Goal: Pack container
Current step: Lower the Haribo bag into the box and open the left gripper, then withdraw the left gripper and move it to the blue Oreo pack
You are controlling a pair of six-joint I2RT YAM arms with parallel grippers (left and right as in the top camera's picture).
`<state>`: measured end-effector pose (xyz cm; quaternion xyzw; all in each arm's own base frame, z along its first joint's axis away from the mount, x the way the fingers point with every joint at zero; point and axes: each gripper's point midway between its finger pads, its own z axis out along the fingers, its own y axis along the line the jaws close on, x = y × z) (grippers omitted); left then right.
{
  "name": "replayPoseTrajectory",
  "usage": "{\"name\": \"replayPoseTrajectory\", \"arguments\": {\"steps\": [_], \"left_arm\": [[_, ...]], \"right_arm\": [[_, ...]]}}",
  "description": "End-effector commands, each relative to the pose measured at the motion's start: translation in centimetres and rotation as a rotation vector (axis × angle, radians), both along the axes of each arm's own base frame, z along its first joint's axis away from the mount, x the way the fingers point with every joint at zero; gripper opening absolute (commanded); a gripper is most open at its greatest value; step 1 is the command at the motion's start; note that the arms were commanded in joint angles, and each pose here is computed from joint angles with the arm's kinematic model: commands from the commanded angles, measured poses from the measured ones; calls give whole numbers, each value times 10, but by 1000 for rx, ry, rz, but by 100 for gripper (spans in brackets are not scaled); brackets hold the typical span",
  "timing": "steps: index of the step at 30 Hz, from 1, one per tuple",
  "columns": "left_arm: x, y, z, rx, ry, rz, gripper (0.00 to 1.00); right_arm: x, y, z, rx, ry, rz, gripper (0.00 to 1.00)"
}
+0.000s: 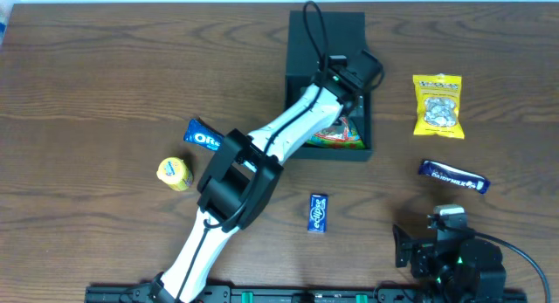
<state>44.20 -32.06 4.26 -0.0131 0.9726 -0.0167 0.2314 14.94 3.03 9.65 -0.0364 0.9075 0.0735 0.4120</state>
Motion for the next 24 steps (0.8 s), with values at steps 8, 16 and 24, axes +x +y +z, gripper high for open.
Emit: {"name": "replayPoseTrajectory", "arguments": {"steps": [8, 16, 24], "left_arm": [[-3, -17, 12, -5, -8, -184, 96], [-17, -49, 15, -73, -8, -261, 96], [-21, -58, 16, -85, -11, -285, 96]], "right_arm": [[-1, -2, -3, 3, 8, -18, 99], [-1, -2, -3, 3, 8, -18, 99], [-1, -2, -3, 3, 8, -18, 99]]}}
